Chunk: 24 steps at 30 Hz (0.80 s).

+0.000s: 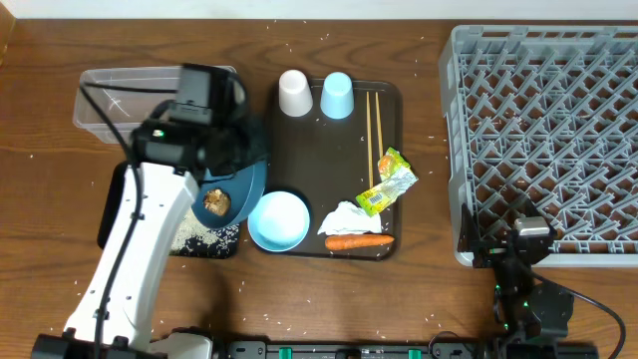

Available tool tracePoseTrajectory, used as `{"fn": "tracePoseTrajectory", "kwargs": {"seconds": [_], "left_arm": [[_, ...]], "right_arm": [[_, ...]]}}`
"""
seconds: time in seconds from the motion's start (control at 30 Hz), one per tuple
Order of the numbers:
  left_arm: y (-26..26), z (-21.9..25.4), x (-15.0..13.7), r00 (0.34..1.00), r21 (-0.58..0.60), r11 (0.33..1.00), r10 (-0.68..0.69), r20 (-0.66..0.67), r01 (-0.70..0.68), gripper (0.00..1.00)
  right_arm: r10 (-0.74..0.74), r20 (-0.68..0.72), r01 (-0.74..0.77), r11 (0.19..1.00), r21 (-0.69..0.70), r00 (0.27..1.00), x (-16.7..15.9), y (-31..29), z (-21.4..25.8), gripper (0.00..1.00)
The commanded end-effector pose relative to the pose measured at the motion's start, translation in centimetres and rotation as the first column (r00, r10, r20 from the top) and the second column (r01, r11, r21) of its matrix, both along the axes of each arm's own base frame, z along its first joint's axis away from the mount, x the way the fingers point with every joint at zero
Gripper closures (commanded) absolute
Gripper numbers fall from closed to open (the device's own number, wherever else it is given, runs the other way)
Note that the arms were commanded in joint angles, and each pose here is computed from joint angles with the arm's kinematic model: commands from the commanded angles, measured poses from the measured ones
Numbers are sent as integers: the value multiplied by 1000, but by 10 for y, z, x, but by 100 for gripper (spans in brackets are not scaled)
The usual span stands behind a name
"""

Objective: Sort waste into correct bins and load items into the dishwasher rack
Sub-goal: 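Carry the blue plate left over the black tray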

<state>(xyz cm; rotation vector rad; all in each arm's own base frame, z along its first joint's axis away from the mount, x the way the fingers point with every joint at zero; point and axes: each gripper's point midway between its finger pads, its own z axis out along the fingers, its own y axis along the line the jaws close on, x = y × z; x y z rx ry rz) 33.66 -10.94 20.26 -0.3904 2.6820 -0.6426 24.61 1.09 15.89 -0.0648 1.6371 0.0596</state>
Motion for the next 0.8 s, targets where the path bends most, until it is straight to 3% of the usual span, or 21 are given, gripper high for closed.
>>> {"fn": "tracePoseTrajectory", "kwargs": {"seconds": [0.0,0.3,0.43,0.77], "left_arm": [[-8,11,-10,996,-189,978,-92,1,91,94],[20,17,-15,997,-430,899,-77,17,77,94],[35,28,-18,994,-551,828,-70,80,103,94],[85,47,-21,982,-696,714,72,174,71,94]], "right_arm": [[12,-2,-12,1000,-1,1000,0,3,-1,1],[12,-2,-12,1000,-1,1000,0,3,-1,1],[12,-2,-12,1000,-1,1000,0,3,-1,1],[12,-2,-12,1000,-1,1000,0,3,-1,1]]}}
